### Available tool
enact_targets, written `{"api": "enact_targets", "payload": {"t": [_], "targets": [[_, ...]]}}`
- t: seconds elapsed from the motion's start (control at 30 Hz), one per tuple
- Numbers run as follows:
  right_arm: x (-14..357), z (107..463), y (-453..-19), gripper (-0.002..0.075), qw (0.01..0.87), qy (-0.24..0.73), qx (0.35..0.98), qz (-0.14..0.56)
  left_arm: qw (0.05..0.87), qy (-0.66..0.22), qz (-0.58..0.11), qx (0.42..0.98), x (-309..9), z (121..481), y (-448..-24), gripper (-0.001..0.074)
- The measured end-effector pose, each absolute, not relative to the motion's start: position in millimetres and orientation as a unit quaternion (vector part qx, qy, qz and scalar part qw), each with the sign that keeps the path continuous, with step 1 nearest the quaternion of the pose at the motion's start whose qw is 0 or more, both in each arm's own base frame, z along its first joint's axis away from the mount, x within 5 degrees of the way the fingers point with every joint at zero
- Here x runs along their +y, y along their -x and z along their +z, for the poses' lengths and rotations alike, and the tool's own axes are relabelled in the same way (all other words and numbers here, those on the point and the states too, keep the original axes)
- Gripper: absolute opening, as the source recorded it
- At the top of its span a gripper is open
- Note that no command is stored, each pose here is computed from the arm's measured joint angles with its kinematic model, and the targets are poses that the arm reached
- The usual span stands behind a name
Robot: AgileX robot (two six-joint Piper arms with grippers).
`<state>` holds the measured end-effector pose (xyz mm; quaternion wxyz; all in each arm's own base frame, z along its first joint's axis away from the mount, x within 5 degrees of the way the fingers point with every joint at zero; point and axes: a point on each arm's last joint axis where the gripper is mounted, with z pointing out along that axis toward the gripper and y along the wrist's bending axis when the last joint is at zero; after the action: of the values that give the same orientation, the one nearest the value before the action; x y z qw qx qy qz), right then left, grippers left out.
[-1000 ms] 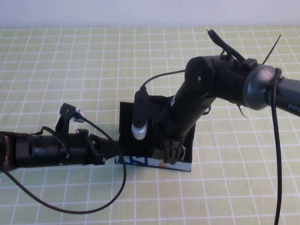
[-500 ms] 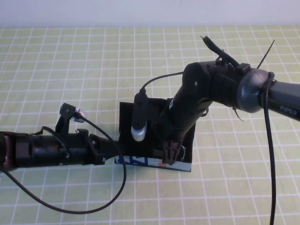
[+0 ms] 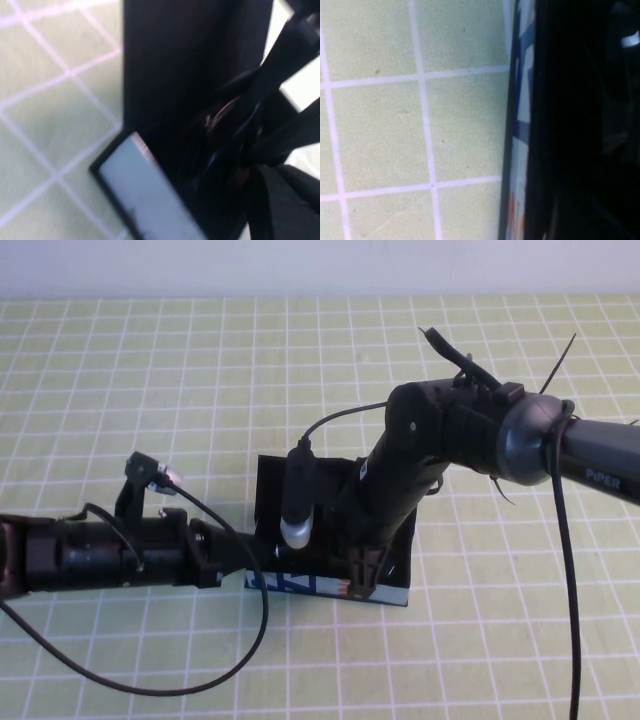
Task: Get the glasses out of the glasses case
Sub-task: Pick up the glasses from the glasses case, then place the glasses on the table
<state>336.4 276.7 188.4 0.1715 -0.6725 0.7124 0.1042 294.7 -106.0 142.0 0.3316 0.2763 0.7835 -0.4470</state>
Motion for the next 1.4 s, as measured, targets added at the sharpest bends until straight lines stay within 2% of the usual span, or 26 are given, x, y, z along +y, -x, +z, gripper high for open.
{"api": "enact_targets", "payload": {"t": [0.17,0.33,0.6,0.7,0.83,0.93,1.07,1.17,1.4], "targets": [[278,192,-335,0.0061,0.176,0.673,0.710,0.106,0.360,-0.281,-0.438,0.774,-105,172,-291,-0.0004],[277,209,-335,0.0061,0.188,0.662,0.719,0.098,0.395,-0.277,-0.405,0.777,-101,201,-287,-0.0004],[263,276,-320,0.0061,0.223,0.604,0.759,0.102,0.433,-0.263,-0.377,0.775,-96,236,-278,-0.0004],[246,300,-314,0.0061,0.222,0.543,0.804,0.103,0.436,-0.281,-0.369,0.771,-96,242,-273,-0.0004],[201,316,-314,0.0061,0.207,0.437,0.870,0.097,0.439,-0.287,-0.367,0.768,-96,252,-267,-0.0004],[162,310,-316,0.0061,0.209,0.336,0.913,0.102,0.447,-0.288,-0.366,0.764,-95,258,-264,-0.0004],[122,275,-314,0.0061,0.194,0.209,0.950,0.127,0.449,-0.290,-0.361,0.764,-95,260,-262,-0.0004],[108,243,-308,0.0061,0.181,0.149,0.962,0.142,0.450,-0.288,-0.360,0.765,-94,260,-262,-0.0004],[107,203,-306,0.0061,0.173,0.092,0.968,0.157,0.447,-0.287,-0.360,0.767,-94,260,-262,-0.0004]]}}
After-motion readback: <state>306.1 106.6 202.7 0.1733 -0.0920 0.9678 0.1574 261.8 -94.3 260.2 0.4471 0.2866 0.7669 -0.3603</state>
